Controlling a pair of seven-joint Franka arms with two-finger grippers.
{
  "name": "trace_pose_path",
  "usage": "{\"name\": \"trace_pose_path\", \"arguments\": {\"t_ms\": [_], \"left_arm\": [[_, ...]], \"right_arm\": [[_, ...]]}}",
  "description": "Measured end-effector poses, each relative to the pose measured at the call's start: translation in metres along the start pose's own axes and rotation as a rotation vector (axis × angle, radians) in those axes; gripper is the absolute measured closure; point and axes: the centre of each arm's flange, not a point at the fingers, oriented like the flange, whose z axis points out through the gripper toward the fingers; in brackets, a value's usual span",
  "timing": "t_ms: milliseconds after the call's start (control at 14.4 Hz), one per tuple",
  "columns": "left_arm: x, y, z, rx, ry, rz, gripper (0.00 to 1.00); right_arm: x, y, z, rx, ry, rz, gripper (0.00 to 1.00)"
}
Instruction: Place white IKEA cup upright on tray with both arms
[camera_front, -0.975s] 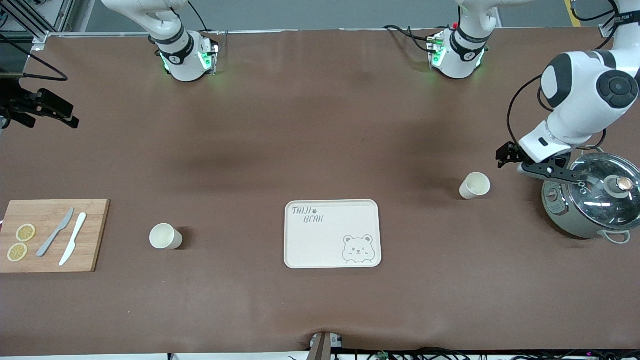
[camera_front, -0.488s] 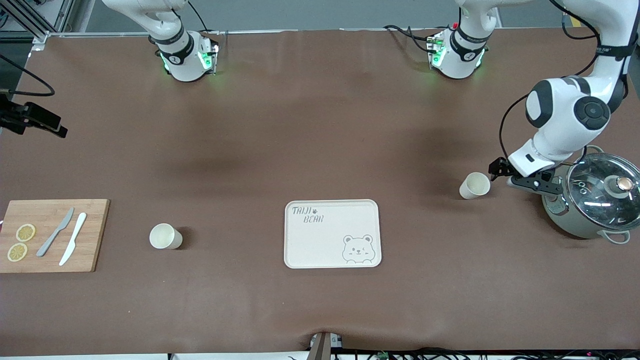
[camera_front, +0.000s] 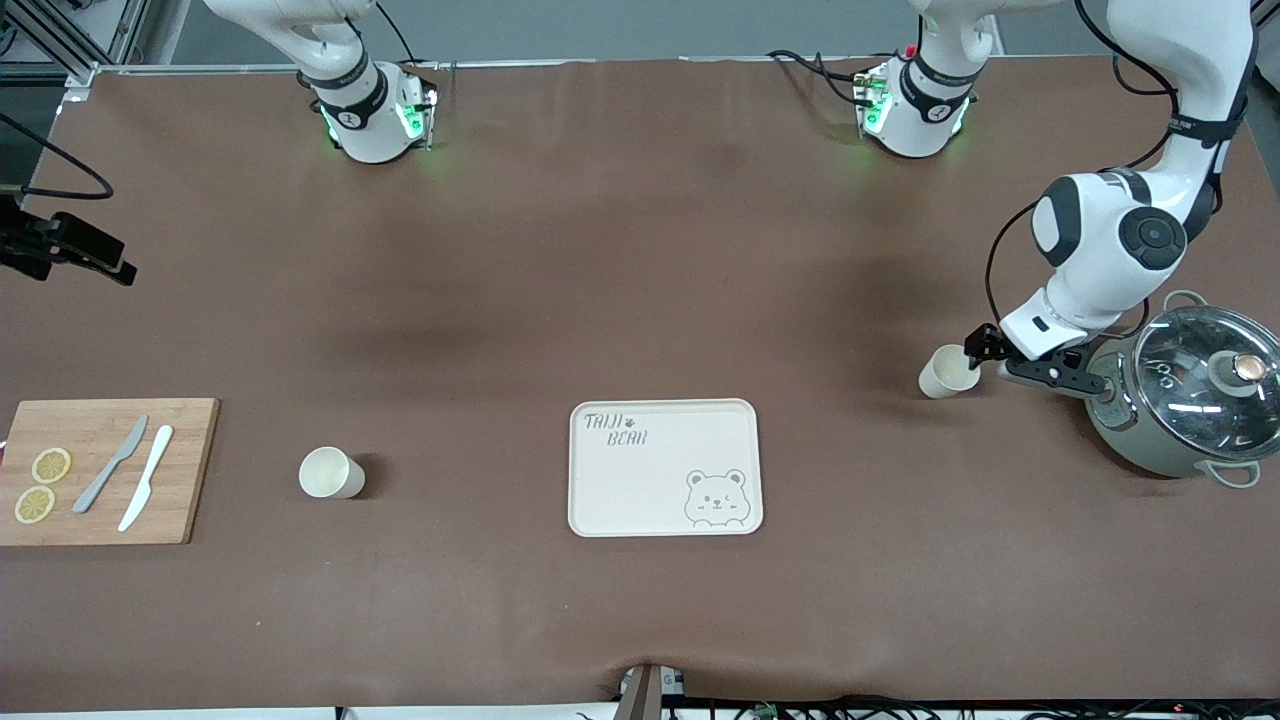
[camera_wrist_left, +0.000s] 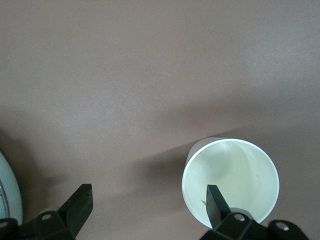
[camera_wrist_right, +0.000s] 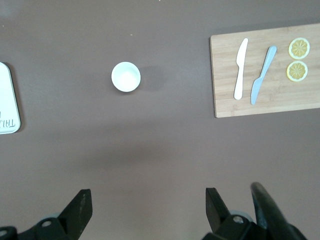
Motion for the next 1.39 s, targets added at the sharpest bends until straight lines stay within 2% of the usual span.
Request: {"name": "trace_pose_path", "arguments": {"t_ms": [209,348,627,836,975,1184,1254,1393], "left_arm": [[-0.003,0.002,0.009,-0.014,-0.009,-0.015,0.0],[-0.004,0.005,0.014,-0.021,-0.015,-0.016,0.0],[-0.005,0.01,0.023,-0.025,-0.011,-0.011,0.0],[-0.006,0.014,0.03,-0.028,-0.006,-0.011,0.0],[-0.004,0.024,0.034,-0.041,-0.007,-0.021,0.0],[-0.002,0.032,0.036,-0.049,-0.007,-0.029,0.28],[-0.002,0.032,0.036,-0.049,-0.007,-0.03,0.41],[-0.002,0.032,0.036,-0.049,-0.007,-0.03,0.59]], "right_arm": [[0.015,-0.001,0.018,-0.002,-0.015,0.0,0.0],[0.037,-0.003,0.042,-0.005,-0.001,-0.001,0.0],[0.074,-0.008,0.102,-0.013,-0.003,-0.007,0.0],[0.096,-0.012,0.159,-0.02,-0.042,-0.023,0.0],[0.114,-0.026,0.2,-0.025,-0.024,-0.045,0.0],[0.131,-0.045,0.248,-0.03,0.004,-0.073,0.0],[0.135,-0.046,0.258,-0.03,0.021,-0.076,0.0],[0.14,-0.046,0.27,-0.03,0.042,-0.077,0.0]]}}
